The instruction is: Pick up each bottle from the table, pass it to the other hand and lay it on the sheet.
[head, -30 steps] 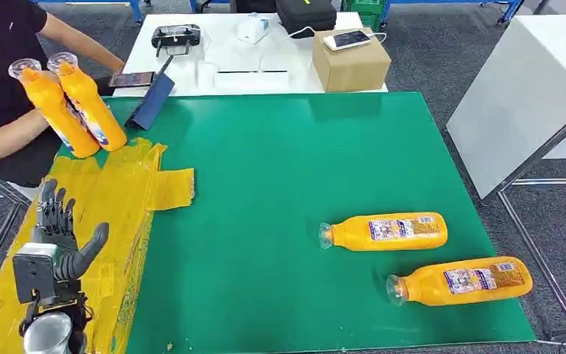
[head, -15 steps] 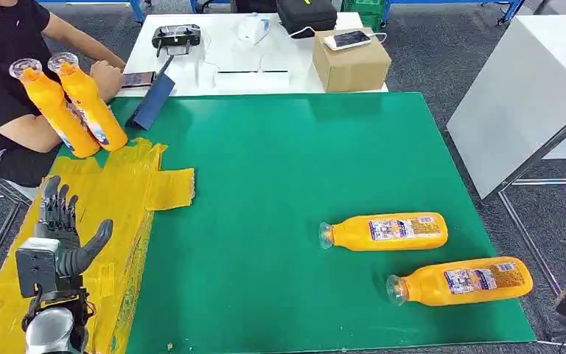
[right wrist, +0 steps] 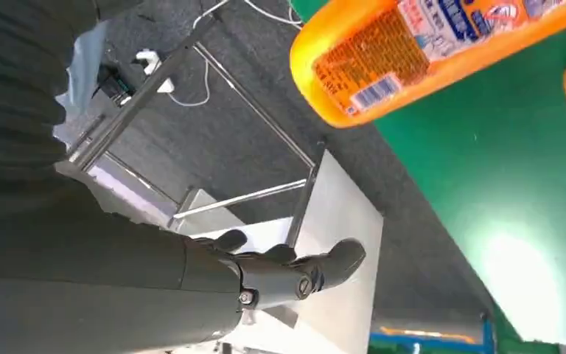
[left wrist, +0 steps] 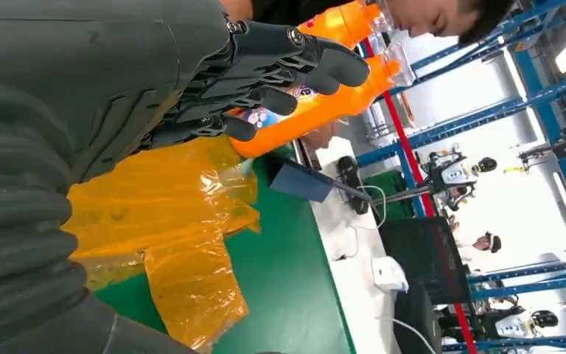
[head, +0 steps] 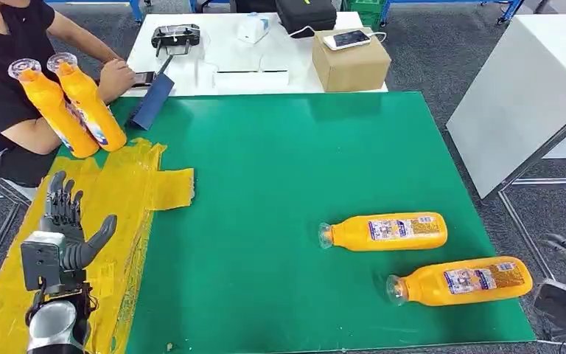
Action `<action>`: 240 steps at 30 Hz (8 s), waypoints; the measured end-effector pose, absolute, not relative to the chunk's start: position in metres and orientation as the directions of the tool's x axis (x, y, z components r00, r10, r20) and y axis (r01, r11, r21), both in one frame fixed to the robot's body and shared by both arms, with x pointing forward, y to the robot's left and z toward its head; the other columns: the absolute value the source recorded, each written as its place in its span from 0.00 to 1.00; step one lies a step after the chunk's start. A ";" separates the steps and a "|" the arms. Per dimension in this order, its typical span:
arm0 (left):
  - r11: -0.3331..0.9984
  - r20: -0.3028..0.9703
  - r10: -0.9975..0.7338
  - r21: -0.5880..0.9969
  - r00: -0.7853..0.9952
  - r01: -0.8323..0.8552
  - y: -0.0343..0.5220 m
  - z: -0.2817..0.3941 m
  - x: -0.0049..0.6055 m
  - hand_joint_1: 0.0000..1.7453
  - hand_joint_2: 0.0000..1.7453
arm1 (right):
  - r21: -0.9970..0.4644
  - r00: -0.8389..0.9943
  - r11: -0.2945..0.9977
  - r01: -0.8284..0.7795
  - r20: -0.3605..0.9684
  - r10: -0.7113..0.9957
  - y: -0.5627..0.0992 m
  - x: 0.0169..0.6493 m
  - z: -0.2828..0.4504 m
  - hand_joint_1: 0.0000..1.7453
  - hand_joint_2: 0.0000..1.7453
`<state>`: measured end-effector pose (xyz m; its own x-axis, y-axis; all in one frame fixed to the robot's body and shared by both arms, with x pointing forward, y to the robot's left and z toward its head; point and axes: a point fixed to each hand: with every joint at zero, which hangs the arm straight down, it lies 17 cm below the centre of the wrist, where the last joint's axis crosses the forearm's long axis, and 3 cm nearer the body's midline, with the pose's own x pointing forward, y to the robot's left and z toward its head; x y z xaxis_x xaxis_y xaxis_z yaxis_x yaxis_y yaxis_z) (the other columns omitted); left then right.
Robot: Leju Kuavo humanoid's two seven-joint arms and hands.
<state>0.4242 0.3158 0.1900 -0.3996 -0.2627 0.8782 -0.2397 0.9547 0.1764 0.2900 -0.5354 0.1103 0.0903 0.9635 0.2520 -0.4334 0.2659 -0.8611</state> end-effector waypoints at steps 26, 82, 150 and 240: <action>0.965 0.878 -0.247 0.183 -0.410 -0.190 0.299 0.195 0.442 0.00 1.00 | -0.802 0.066 0.188 -0.567 0.183 0.981 -0.518 0.331 0.022 0.00 1.00; 0.968 0.882 -0.240 0.188 -0.406 -0.164 0.287 0.190 0.426 0.00 1.00 | -0.756 -0.116 0.359 -0.548 0.493 0.862 -0.301 0.359 -0.056 1.00 1.00; 0.970 0.869 0.126 -0.007 -0.478 0.243 0.146 0.224 0.382 0.00 1.00 | -0.616 -0.518 0.438 -0.655 0.788 0.334 0.149 0.371 0.148 1.00 1.00; -0.300 -0.300 -0.924 0.953 -0.236 -0.037 0.294 -0.011 0.454 0.00 1.00 | -0.832 -0.392 0.251 -0.495 0.472 0.790 -0.349 0.433 0.278 0.00 1.00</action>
<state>0.4541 0.2935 -0.0114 -0.2356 -0.9244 -0.2999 -0.0366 -0.2999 0.9533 0.4334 -0.3490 0.2783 -0.3919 0.7898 0.4719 -0.4949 0.2514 -0.8318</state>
